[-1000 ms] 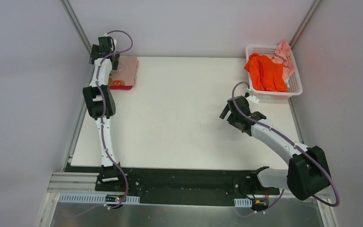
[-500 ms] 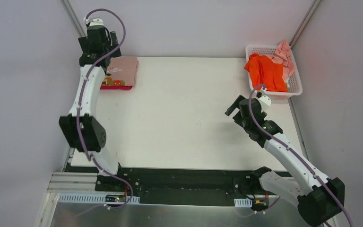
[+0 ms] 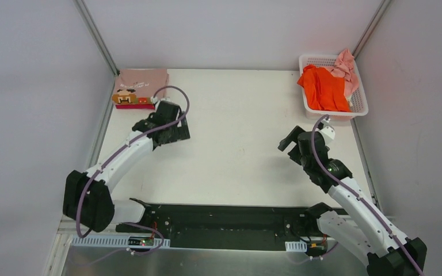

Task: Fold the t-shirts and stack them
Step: Reset both arms

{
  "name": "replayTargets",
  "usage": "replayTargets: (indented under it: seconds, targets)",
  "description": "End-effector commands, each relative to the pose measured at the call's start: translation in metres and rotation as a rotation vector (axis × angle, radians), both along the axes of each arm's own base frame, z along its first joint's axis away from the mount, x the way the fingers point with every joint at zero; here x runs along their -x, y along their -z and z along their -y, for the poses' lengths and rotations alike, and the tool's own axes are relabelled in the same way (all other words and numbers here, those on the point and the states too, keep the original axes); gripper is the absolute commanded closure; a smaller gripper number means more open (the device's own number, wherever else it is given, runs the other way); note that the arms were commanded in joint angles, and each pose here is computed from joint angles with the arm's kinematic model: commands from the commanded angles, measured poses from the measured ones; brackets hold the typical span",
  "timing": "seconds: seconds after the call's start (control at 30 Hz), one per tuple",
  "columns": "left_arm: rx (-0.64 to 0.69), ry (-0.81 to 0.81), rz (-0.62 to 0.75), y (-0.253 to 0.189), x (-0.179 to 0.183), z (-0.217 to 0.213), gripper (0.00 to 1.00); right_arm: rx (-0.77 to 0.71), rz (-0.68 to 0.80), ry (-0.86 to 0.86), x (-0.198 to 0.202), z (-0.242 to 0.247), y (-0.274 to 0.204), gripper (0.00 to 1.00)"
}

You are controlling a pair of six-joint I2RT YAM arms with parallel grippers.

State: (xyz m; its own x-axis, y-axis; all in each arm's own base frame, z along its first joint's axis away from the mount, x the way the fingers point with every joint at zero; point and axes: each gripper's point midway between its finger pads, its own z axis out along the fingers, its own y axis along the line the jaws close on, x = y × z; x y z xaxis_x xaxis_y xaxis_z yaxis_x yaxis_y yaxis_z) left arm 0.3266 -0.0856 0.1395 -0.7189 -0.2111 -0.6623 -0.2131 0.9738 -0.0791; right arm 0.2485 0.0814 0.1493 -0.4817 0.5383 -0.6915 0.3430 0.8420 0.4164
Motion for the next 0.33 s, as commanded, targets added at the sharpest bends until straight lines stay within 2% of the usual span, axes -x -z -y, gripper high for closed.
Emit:
replayTargets:
  seconds: [0.0, 0.13, 0.3]
  targets:
    - [0.066, -0.063, 0.029, 0.01, 0.045, 0.009, 0.01, 0.029, 0.018, 0.012, 0.0, 0.006, 0.005, 0.01]
    - [0.097, -0.076, 0.022, 0.026, 0.07, 0.005, 0.01, 0.049, 0.016, 0.022, 0.001, 0.01, 0.013, 0.01]
    - [0.114, -0.085, 0.097, 0.017, 0.083, -0.006, 0.01, 0.036, 0.075, 0.022, -0.002, 0.011, 0.008, 0.01]
